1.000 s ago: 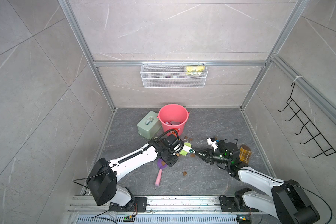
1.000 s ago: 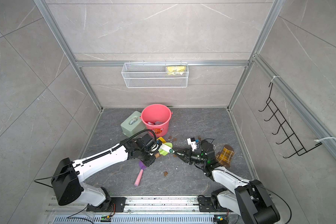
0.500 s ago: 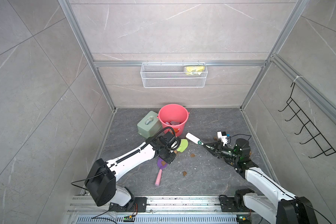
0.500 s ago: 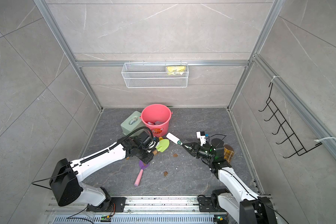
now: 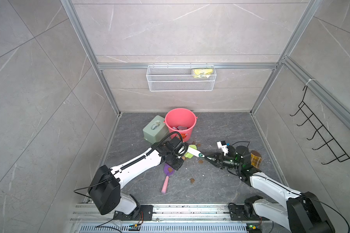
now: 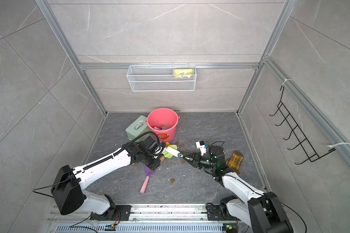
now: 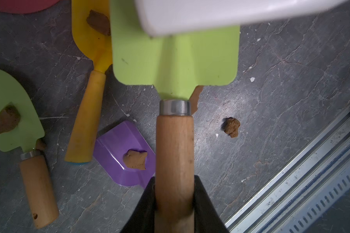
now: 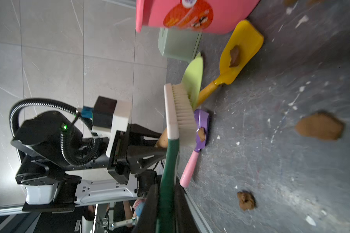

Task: Brush the soil off the hand trowel and place it into the bucket
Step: Brush off the soil from the hand trowel.

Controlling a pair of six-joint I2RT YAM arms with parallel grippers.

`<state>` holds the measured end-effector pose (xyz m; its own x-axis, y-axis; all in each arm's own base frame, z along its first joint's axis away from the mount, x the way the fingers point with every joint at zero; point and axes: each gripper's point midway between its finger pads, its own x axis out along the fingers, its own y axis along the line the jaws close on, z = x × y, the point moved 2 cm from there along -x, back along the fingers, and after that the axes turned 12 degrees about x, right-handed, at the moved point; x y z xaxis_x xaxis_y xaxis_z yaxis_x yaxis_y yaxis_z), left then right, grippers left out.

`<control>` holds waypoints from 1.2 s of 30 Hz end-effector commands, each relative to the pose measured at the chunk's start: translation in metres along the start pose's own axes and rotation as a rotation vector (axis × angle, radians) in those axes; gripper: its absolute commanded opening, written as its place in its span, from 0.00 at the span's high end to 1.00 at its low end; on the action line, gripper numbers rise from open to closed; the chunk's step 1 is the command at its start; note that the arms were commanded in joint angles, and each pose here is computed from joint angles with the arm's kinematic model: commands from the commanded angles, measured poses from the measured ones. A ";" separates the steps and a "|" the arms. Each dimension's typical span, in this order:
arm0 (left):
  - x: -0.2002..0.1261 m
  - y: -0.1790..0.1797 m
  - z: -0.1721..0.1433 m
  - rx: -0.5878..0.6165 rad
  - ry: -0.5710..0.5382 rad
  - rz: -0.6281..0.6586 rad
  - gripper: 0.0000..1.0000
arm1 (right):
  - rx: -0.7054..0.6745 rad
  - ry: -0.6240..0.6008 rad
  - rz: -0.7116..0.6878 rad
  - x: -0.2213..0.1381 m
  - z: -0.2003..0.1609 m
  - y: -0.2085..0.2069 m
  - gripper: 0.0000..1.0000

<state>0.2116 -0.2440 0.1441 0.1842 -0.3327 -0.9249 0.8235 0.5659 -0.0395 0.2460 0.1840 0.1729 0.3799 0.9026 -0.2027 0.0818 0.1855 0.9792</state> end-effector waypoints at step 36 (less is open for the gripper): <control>-0.073 -0.021 -0.029 -0.404 0.261 -0.394 1.00 | -1.911 0.011 -0.601 0.058 -0.111 0.013 1.00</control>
<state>0.1792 -0.2100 0.1913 -0.2114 -0.4242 -0.8806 0.5303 0.7070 -0.4679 0.1543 0.2676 0.1499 0.5974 0.5439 -0.5893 -0.7907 0.5223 -0.3194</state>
